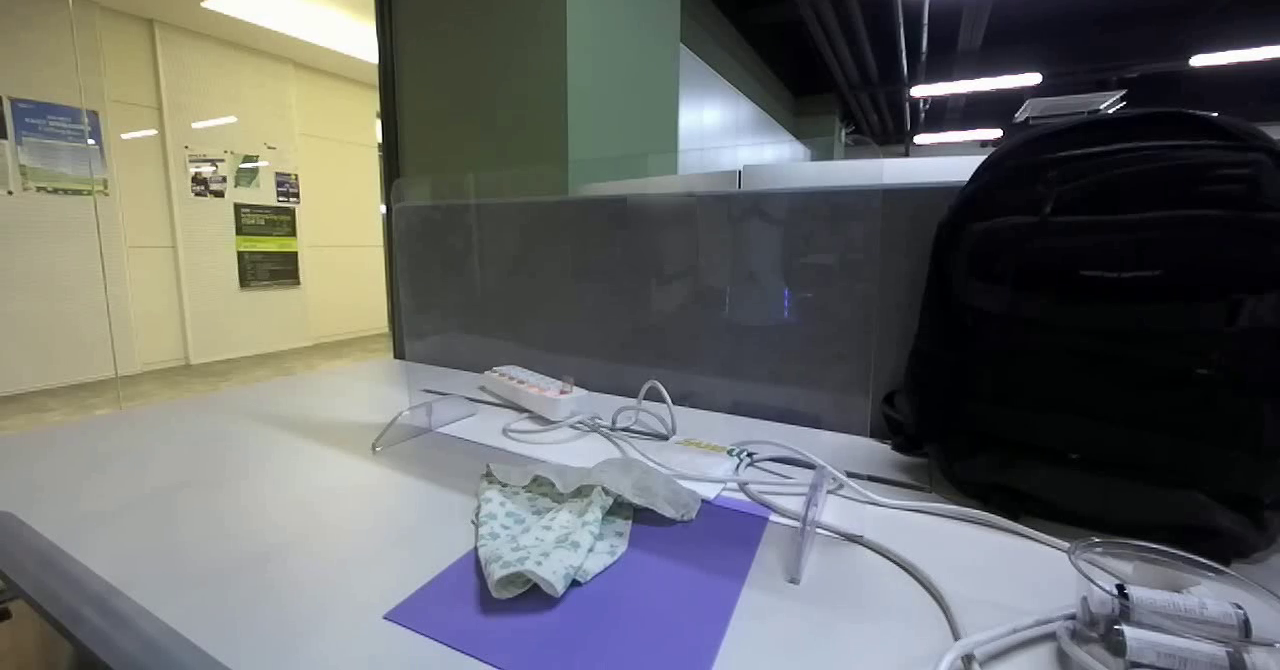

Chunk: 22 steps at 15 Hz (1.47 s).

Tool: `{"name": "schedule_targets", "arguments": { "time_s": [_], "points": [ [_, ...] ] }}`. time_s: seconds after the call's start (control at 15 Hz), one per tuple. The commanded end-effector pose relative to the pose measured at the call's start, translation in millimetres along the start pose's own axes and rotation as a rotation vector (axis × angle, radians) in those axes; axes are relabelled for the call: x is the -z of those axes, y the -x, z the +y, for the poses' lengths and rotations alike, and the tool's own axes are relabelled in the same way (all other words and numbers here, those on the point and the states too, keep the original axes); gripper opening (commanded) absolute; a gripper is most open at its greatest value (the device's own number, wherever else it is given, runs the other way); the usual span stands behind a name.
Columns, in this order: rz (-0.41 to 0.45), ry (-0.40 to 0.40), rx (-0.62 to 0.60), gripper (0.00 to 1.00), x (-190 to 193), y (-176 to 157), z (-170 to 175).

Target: Hang the cloth on the colourless screen

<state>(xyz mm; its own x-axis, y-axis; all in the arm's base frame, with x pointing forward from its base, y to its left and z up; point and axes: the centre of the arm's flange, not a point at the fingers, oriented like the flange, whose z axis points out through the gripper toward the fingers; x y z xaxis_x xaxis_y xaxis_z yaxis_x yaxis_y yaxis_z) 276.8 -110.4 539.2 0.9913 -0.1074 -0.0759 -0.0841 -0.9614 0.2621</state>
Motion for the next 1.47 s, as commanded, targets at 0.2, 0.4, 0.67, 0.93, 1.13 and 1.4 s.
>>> {"name": "schedule_targets", "arguments": {
  "time_s": [0.2, 0.4, 0.67, 0.93, 1.13, 1.4],
  "points": [
    [0.096, 0.007, -0.002, 1.00, 0.5, -7.6, -12.5],
    [0.190, -0.032, -0.041, 1.00, -30.8, -40.8, -15.5],
    [0.179, -0.133, -0.055, 1.00, -94.6, -70.2, -17.8],
    [0.164, -0.218, -0.036, 1.00, -139.8, -87.4, -35.7],
    [0.206, -0.257, -0.030, 1.00, -160.4, -106.1, -53.4],
    [0.215, -0.261, -0.023, 1.00, -164.5, -105.6, -60.3]
  ]
}}
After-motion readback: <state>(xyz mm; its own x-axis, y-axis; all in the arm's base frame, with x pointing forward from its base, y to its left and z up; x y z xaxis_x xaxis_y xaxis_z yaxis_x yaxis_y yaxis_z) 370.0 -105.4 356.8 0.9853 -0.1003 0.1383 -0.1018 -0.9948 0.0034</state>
